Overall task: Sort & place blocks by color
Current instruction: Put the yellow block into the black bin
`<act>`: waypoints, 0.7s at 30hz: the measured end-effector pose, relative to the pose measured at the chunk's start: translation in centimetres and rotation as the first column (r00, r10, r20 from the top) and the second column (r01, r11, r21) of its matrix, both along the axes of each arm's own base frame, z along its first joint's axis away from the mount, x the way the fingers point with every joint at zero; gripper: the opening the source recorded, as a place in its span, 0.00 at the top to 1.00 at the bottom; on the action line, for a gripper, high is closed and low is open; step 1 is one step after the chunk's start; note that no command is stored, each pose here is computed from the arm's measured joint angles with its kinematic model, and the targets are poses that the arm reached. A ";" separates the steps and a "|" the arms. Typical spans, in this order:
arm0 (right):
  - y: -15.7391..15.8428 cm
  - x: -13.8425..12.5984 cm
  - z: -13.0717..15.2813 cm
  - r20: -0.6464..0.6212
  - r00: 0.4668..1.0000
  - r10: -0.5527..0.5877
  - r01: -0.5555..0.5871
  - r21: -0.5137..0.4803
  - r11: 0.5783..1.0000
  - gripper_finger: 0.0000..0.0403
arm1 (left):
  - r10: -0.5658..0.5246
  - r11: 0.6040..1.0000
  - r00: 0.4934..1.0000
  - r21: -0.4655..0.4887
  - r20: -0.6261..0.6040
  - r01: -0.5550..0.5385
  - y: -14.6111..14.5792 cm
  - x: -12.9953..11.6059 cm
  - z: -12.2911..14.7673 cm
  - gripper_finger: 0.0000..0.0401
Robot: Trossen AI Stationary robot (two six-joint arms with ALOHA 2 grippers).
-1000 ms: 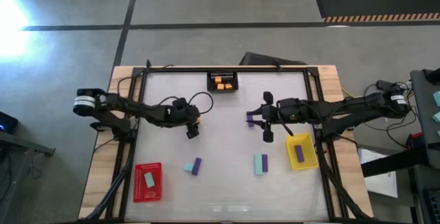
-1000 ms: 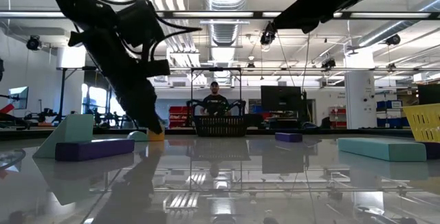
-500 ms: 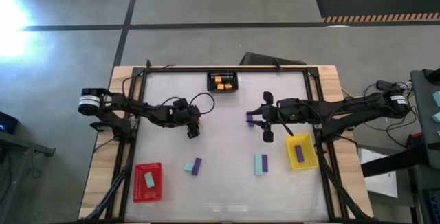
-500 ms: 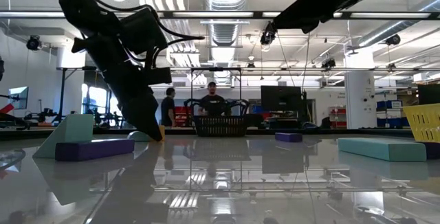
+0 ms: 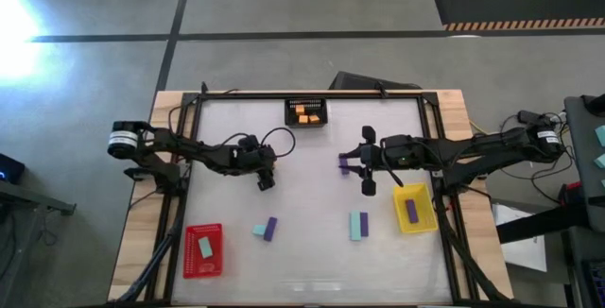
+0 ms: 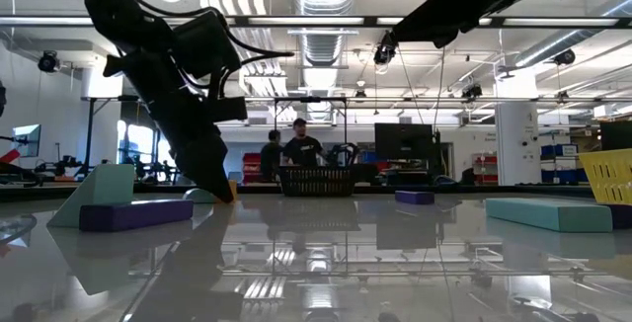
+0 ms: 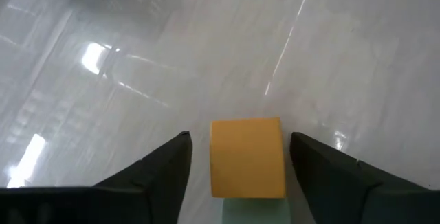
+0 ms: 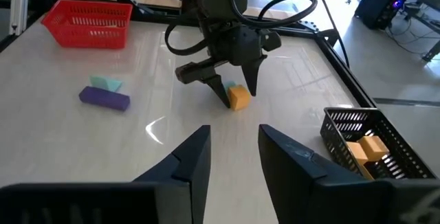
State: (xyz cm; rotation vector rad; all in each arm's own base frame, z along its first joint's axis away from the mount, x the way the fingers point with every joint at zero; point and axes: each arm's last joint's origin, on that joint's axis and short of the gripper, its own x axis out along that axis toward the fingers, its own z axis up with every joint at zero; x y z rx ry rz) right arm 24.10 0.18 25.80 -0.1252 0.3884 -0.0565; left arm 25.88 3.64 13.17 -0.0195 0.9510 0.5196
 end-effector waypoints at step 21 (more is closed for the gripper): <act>0.2 2.1 -0.2 0.113 0.992 0.052 -0.041 -0.101 0.994 0.80 | -0.142 0.986 0.932 0.126 0.335 0.105 -1.8 1.7 7.6 0.71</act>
